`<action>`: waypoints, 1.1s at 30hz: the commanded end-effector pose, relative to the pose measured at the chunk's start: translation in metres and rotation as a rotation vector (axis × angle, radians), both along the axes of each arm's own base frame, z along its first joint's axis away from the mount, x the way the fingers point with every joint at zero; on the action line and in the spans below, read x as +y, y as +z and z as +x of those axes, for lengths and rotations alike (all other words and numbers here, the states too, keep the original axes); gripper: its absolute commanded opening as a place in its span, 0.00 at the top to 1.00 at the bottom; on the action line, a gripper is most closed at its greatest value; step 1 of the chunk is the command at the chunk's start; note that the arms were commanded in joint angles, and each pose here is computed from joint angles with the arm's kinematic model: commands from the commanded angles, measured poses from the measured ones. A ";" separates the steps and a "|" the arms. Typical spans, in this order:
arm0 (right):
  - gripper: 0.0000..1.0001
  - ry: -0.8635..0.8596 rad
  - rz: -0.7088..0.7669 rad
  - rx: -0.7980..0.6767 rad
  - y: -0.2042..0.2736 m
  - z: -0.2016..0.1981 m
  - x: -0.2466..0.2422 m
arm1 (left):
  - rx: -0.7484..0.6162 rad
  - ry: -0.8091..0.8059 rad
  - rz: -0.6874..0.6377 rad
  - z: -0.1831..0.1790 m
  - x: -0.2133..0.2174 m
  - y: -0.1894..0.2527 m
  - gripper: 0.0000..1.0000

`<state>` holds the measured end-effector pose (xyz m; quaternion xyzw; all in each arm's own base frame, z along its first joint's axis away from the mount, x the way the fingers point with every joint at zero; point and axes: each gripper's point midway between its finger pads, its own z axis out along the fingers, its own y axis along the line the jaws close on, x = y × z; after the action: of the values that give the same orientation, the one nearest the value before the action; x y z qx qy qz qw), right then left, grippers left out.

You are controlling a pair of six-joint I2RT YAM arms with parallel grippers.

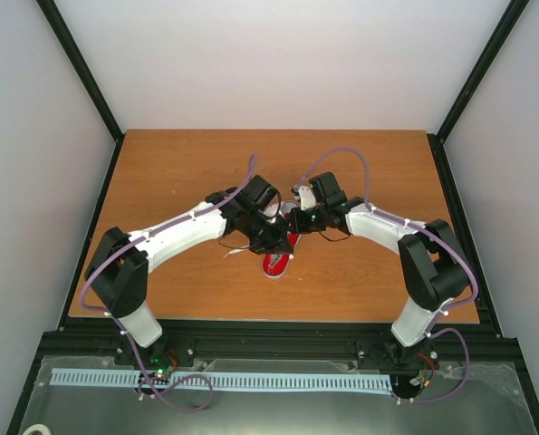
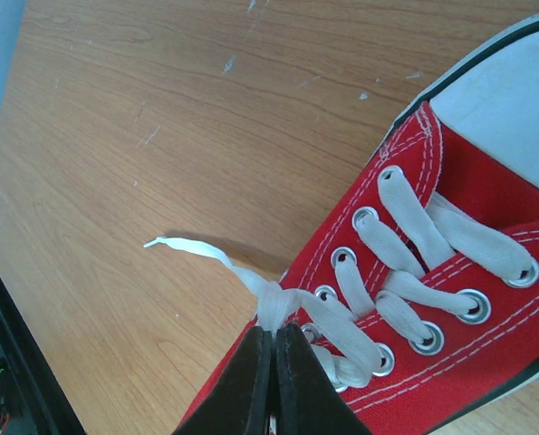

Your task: Tie the shoes

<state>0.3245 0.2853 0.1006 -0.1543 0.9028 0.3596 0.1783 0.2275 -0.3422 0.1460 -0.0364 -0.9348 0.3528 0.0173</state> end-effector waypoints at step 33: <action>0.97 0.159 0.112 -0.124 0.021 -0.022 0.004 | -0.387 0.123 -0.014 0.112 0.045 -0.010 0.54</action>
<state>0.3020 0.2898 0.1160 -0.2213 0.8654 0.4070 0.1910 0.3237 -0.2980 0.1313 -0.1026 -0.9186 0.3427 -0.1678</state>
